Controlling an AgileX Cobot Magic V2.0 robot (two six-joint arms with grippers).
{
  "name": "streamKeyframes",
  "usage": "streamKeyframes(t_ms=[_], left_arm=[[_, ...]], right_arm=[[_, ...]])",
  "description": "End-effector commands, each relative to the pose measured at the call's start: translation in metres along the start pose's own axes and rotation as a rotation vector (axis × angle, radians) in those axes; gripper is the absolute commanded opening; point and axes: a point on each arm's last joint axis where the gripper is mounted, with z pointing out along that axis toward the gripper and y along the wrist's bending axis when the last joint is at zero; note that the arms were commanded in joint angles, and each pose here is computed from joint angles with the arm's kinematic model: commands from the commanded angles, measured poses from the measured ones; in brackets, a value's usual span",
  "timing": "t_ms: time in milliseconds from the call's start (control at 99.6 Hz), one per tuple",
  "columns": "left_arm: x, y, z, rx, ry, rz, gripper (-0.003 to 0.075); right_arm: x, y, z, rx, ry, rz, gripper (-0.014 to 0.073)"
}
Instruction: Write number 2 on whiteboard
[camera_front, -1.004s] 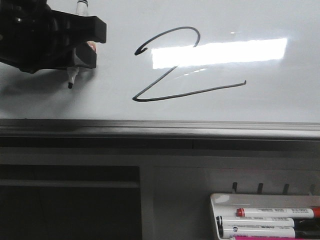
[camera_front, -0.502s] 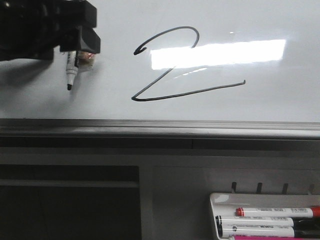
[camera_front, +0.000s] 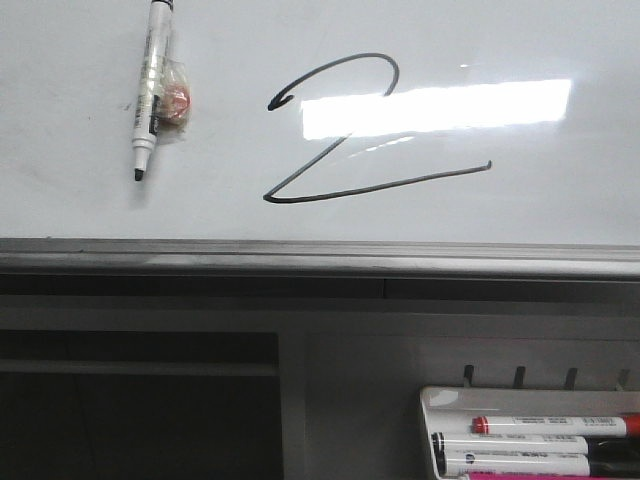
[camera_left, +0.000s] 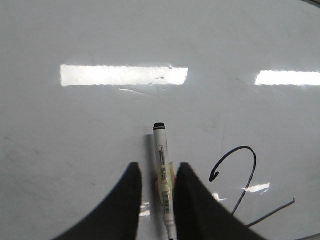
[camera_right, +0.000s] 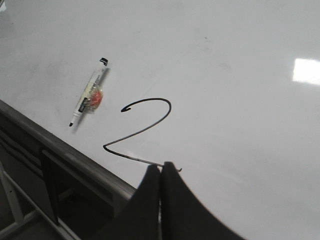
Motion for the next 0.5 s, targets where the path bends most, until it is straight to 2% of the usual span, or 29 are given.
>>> streamKeyframes(t_ms=[0, 171, 492], left_arm=[[-0.002, 0.005, -0.016, -0.018, -0.086, 0.004, -0.0021], [0.006, 0.008, -0.033, 0.005, -0.124, -0.005, -0.0020], [0.006, 0.008, -0.034, 0.005, -0.127, -0.006, -0.0020]], right_arm=[[0.004, -0.005, -0.006, 0.018, -0.084, -0.025, -0.0066], [0.012, -0.012, -0.015, 0.023, -0.133, 0.013, -0.0066], [0.012, -0.013, -0.017, 0.024, -0.140, 0.018, -0.0071]])
